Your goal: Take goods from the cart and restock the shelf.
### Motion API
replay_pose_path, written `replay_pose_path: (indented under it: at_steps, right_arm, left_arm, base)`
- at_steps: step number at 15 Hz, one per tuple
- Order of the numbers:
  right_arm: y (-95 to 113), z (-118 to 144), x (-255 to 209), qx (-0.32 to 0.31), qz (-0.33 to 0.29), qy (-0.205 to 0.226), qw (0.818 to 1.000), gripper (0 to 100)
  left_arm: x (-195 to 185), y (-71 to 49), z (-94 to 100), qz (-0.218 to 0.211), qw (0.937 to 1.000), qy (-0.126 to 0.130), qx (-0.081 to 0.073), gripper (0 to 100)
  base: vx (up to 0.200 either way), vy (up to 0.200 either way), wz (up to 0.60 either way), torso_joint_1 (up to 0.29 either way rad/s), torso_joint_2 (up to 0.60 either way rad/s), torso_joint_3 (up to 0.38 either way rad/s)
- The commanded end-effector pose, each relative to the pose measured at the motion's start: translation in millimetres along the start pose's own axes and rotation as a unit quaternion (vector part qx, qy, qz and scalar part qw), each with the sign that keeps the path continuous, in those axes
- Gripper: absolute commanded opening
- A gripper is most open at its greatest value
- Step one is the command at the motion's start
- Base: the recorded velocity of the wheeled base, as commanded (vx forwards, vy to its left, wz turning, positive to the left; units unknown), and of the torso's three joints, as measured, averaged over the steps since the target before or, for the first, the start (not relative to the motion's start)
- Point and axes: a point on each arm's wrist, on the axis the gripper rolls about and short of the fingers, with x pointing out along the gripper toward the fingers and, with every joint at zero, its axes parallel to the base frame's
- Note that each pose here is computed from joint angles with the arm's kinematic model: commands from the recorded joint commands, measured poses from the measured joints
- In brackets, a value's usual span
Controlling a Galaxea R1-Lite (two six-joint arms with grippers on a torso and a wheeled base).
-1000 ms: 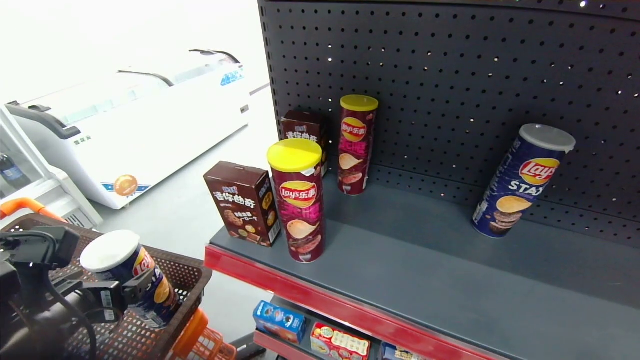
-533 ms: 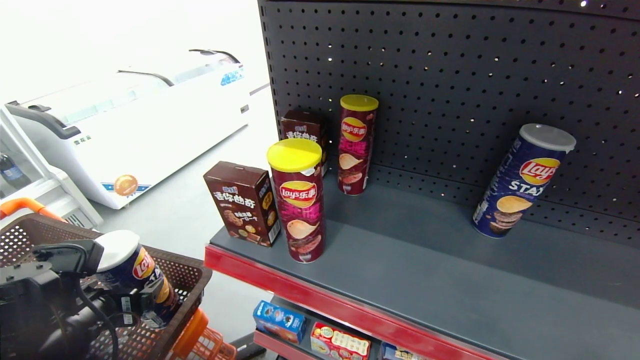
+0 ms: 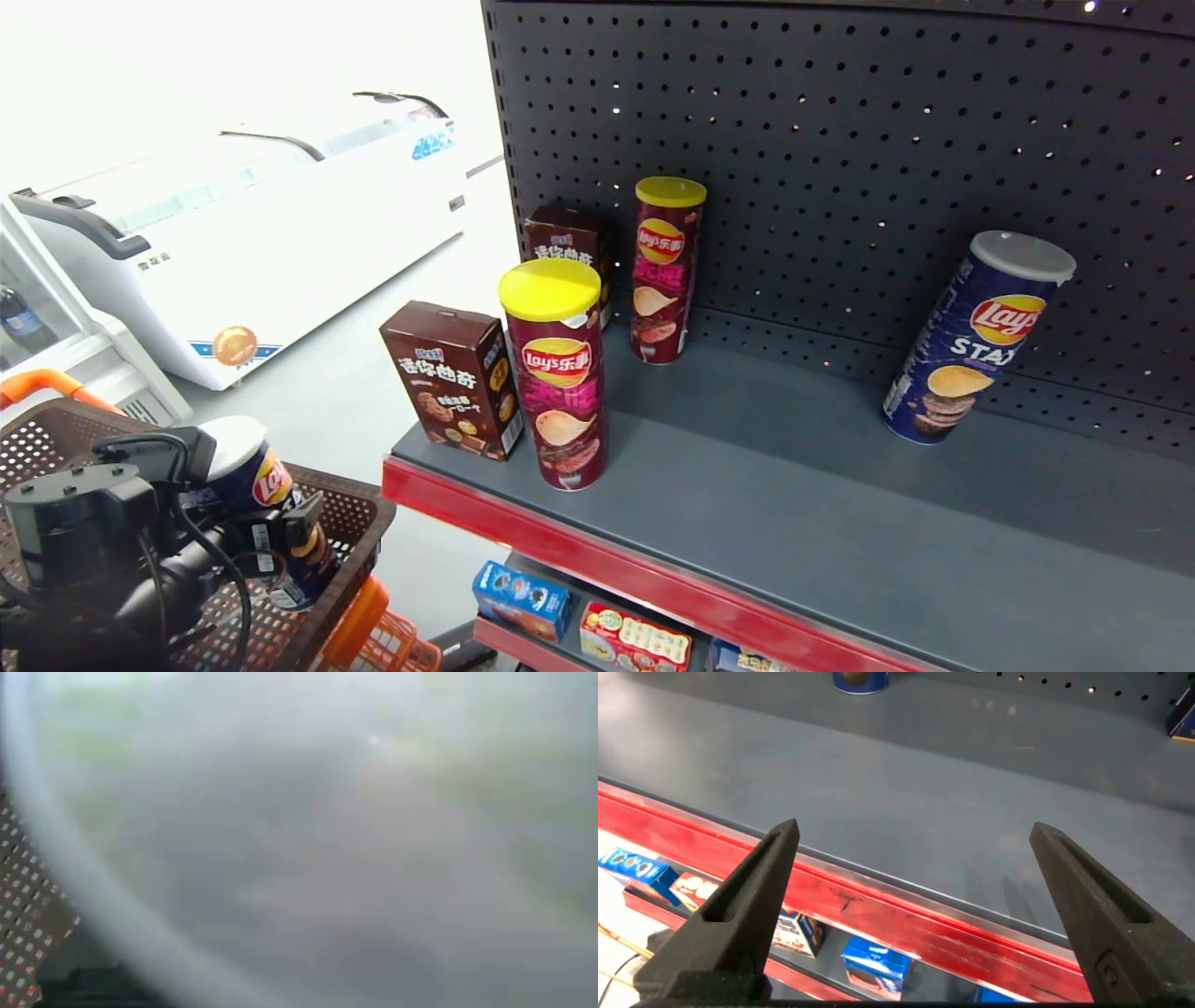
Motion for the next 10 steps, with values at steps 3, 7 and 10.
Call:
replay_pose_path:
  at_steps: [3,7,10]
  right_arm:
    - [0,0,0,0.0,0.0,-0.001,1.0,100]
    - [0,0,0,0.0,0.0,0.0,1.0,100]
    - [0,0,0,0.0,0.0,0.0,1.0,100]
  left_arm:
    - [19,-3.8,4.5,0.0,1.0,-0.004,-0.002,0]
    - [23,-7.5,10.2,-0.006,0.9998,-0.017,-0.001,0]
    - [-1,-17.8,29.5,-0.04,0.9971,-0.065,0.003,0]
  base:
    - [0.0,0.0,0.0,0.0,0.0,0.0]
    - [0.0,0.0,0.0,0.0,0.0,0.0]
    - [0.0,0.0,0.0,0.0,0.0,0.0]
